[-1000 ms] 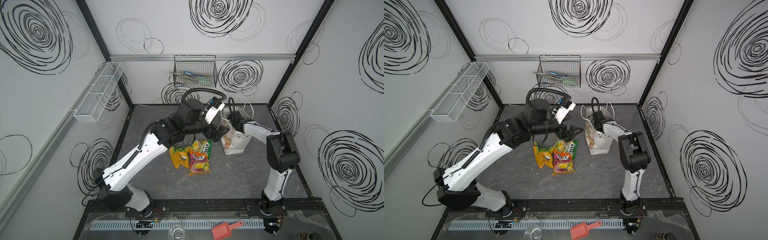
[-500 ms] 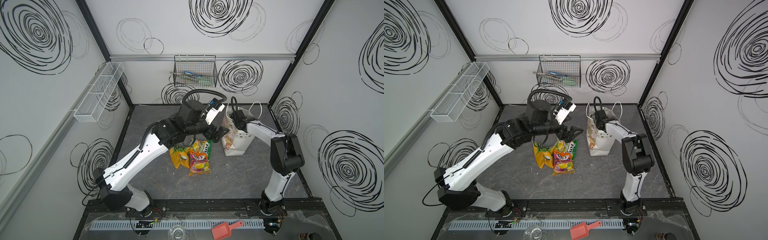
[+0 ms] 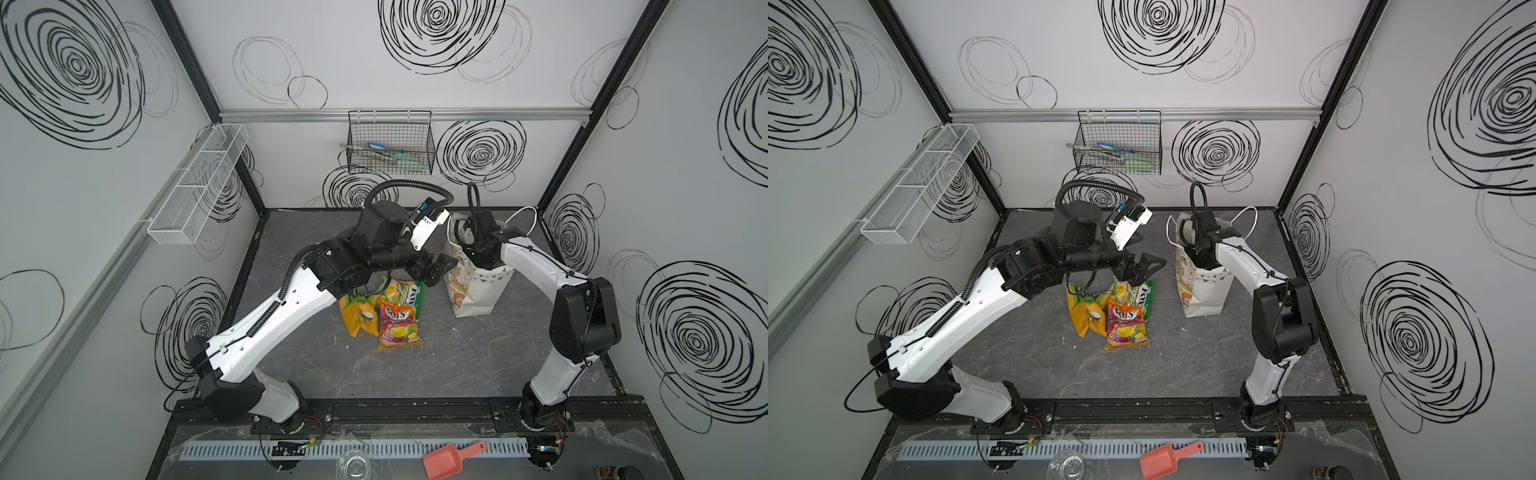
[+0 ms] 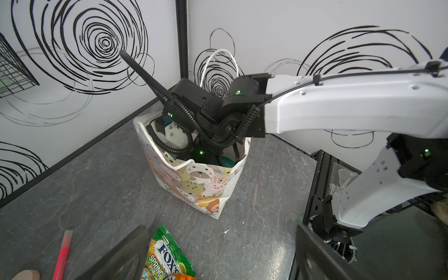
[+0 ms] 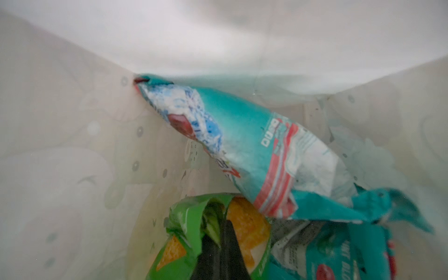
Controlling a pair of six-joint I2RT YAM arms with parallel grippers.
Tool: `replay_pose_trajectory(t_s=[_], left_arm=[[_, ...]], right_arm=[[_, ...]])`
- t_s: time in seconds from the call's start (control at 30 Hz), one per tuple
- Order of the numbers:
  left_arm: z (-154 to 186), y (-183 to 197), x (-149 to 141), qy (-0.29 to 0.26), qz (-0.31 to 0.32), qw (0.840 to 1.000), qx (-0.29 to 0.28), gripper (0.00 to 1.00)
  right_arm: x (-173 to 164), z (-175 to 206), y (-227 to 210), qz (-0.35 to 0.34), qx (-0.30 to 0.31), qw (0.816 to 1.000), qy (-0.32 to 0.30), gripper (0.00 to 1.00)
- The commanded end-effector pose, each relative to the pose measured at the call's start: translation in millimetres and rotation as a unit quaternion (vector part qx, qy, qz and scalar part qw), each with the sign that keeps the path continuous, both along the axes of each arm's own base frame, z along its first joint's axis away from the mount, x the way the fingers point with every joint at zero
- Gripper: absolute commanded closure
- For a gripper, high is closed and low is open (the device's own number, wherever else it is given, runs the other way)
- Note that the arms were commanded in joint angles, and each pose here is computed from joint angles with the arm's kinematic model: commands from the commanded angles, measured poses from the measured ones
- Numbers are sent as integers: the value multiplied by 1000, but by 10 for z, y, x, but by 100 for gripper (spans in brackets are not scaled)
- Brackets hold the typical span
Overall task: Take the snacks out of the paper bag
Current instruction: Pick up the snack from the paper bag.
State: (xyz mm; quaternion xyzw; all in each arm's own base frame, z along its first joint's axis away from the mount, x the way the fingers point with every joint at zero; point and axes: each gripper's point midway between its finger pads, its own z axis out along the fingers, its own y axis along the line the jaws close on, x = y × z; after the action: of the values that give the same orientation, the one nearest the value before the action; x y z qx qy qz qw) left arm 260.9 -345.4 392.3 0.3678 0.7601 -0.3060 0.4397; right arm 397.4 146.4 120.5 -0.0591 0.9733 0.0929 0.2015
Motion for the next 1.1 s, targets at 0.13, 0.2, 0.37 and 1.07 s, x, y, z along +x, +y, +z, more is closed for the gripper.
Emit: replay_pose_trajectory(t_s=[0.13,0.2,0.37,1.07], left_arm=[[191,21,-42,-31,-6,999,-22,4],[215,16,-47,-33,-8,999,-25,4],[281,1,-54,-39,-11,999,-31,4],[305,21,-75,-49,-6,998,-35,4]], right_arm=[[91,537,-9,-15,12,998,-55,98],[114,672,2,-13,18,997,-72,98],[146,874,9,-18,27,995,-94,99],[176,1714,-24,-15,56,973,-223,99]])
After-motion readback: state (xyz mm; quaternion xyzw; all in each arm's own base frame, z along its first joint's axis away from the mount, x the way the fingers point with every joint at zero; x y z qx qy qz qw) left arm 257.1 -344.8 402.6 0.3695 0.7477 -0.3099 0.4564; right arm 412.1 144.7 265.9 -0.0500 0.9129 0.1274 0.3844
